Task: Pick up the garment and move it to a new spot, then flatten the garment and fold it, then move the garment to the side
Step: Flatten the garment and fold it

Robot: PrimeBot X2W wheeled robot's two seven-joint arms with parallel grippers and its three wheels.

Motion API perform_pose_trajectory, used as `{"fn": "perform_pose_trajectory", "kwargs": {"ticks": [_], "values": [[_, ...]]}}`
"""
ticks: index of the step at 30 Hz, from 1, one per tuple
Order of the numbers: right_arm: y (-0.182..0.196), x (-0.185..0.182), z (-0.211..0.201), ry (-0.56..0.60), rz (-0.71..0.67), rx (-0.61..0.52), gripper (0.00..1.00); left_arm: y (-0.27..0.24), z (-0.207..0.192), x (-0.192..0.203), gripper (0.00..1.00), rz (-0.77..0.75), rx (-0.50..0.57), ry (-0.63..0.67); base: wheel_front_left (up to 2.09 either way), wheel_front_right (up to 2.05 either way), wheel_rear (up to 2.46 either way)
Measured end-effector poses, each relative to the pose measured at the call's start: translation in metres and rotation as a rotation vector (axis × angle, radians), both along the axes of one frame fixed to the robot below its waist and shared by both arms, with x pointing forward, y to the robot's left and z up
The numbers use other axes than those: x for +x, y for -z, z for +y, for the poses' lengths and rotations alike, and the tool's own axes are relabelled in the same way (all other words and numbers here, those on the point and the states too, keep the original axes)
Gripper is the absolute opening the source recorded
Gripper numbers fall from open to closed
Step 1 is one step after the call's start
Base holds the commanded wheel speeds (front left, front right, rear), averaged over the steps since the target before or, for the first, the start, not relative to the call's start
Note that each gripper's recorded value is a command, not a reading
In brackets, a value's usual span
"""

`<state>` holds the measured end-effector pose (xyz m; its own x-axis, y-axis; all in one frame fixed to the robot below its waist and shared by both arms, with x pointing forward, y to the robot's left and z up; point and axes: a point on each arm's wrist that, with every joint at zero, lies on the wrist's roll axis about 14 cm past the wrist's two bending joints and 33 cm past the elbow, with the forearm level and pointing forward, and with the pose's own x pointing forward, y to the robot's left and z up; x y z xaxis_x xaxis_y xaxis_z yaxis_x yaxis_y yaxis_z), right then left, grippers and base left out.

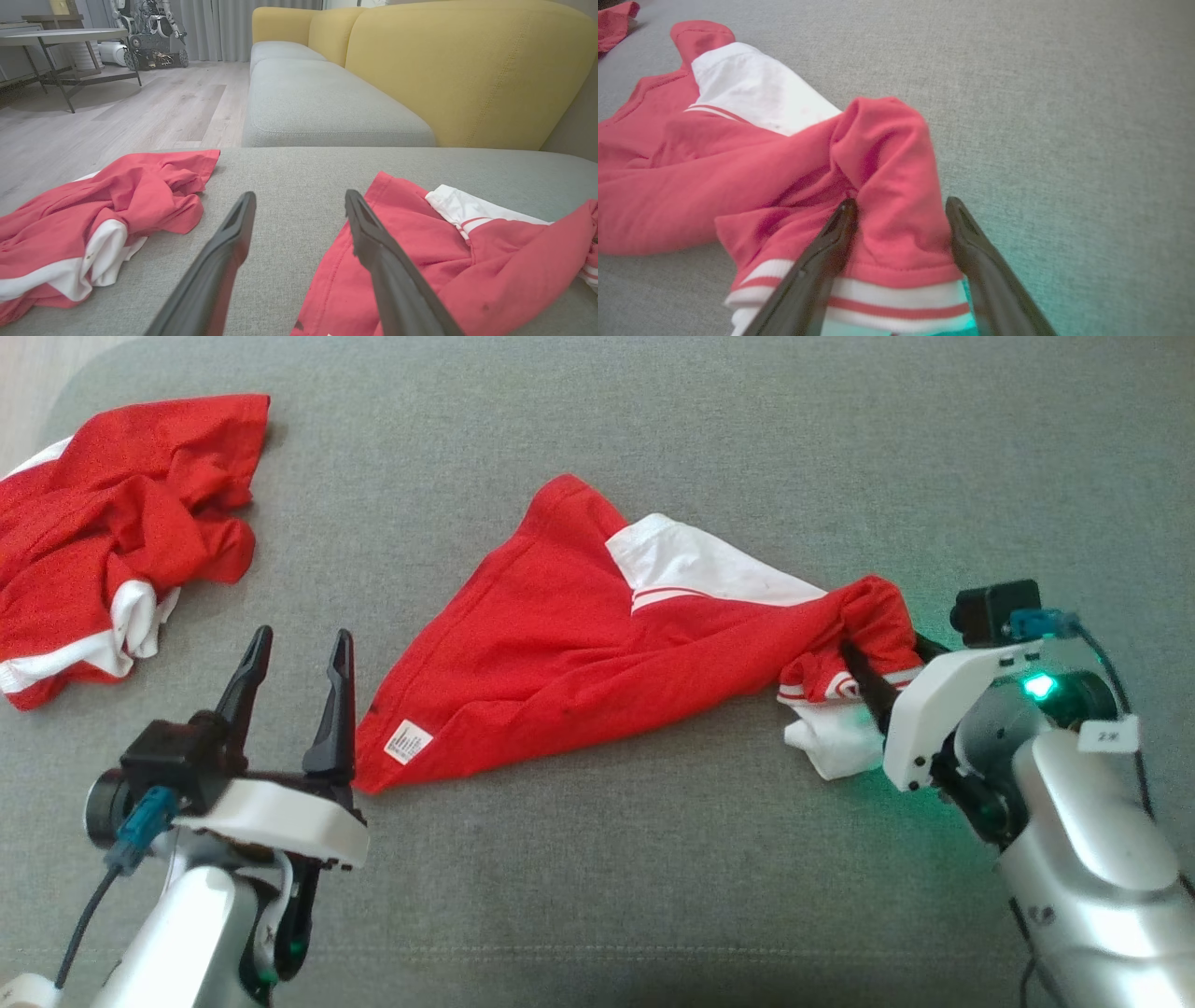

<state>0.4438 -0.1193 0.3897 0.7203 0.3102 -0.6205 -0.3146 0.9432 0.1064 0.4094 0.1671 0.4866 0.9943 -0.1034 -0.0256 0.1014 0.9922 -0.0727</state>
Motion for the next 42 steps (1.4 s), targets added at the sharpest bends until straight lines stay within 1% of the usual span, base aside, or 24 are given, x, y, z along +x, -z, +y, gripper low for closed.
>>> {"fn": "perform_pose_trajectory", "kwargs": {"ticks": [1, 3, 6, 9, 13, 15, 17, 19, 20, 22, 25, 27, 30, 31, 32, 33, 37, 40, 42], "values": [[-0.001, 0.001, -0.001, -0.002, -0.002, 0.002, 0.00, 0.001, 0.000, 0.000, 1.00, 0.001, -0.002, -0.002, 0.00, 0.00, 0.00], [-0.006, 0.005, -0.004, -0.002, -0.014, 0.000, 0.00, 0.001, -0.001, 0.000, 1.00, -0.003, -0.005, -0.002, 0.00, 0.00, 0.00], [-0.020, 0.017, -0.015, 0.006, -0.084, -0.013, 0.00, -0.001, -0.003, 0.002, 1.00, -0.008, -0.010, 0.006, 0.00, 0.00, 0.00], [-0.048, 0.039, -0.024, 0.001, -0.208, -0.044, 0.00, -0.002, -0.005, 0.005, 1.00, -0.012, -0.014, 0.009, 0.00, 0.00, 0.00], [-0.103, 0.070, -0.029, -0.029, -0.442, -0.100, 0.00, -0.001, -0.007, 0.007, 1.00, -0.014, -0.018, 0.013, 0.00, 0.00, 0.00], [-0.116, 0.076, -0.027, -0.047, -0.498, -0.120, 0.00, 0.000, -0.009, 0.009, 1.00, -0.015, -0.020, 0.018, 0.00, 0.00, 0.00], [-0.107, 0.070, -0.024, -0.076, -0.483, -0.153, 0.00, 0.000, -0.012, 0.009, 1.00, -0.017, -0.021, 0.022, 0.00, 0.00, 0.00], [-0.084, 0.055, -0.024, -0.105, -0.425, -0.191, 0.00, 0.000, -0.015, 0.010, 1.00, -0.016, -0.026, 0.027, 0.00, 0.00, 0.00], [-0.084, 0.055, -0.024, -0.105, -0.425, -0.191, 0.00, 0.000, -0.015, 0.010, 1.00, -0.016, -0.026, 0.027, 0.00, 0.00, 0.00], [-0.045, 0.029, -0.029, -0.126, -0.306, -0.229, 0.00, 0.001, -0.018, 0.011, 1.00, -0.016, -0.031, 0.033, 0.00, 0.00, 0.00], [0.003, -0.016, -0.035, -0.139, -0.147, -0.242, 0.00, 0.002, -0.021, 0.013, 1.00, -0.012, -0.033, 0.041, 0.00, 0.00, 0.00], [0.016, -0.033, -0.036, -0.138, -0.099, -0.239, 0.00, 0.002, -0.024, 0.014, 1.00, -0.013, -0.036, 0.050, 0.00, 0.00, 0.00], [0.017, -0.040, -0.034, -0.134, -0.080, -0.230, 0.00, 0.001, -0.025, 0.015, 1.00, -0.015, -0.037, 0.055, 0.00, 0.00, 0.00], [0.019, -0.043, -0.034, -0.129, -0.071, -0.226, 0.19, 0.001, -0.025, 0.016, 1.00, -0.016, -0.037, 0.055, 0.00, 0.00, 0.00], [0.019, -0.044, -0.034, -0.116, -0.067, -0.214, 0.58, 0.001, -0.025, 0.016, 1.00, -0.017, -0.037, 0.054, 0.00, 0.00, 0.00], [0.020, -0.047, -0.034, -0.100, -0.062, -0.202, 1.00, 0.001, -0.025, 0.017, 1.00, -0.018, -0.038, 0.055, 0.00, 0.00, 0.00], [0.018, -0.056, -0.034, -0.024, -0.067, -0.130, 1.00, -0.002, -0.026, 0.015, 1.00, -0.024, -0.038, 0.056, 0.00, 0.00, 0.00], [0.007, -0.062, -0.030, 0.032, -0.123, -0.062, 1.00, -0.004, -0.024, 0.011, 1.00, -0.026, -0.035, 0.054, 0.00, 0.00, 0.00], [-0.007, -0.062, -0.027, 0.067, -0.184, -0.016, 1.00, -0.005, -0.023, 0.007, 1.00, -0.028, -0.034, 0.051, 0.00, 0.00, 0.00]]}}
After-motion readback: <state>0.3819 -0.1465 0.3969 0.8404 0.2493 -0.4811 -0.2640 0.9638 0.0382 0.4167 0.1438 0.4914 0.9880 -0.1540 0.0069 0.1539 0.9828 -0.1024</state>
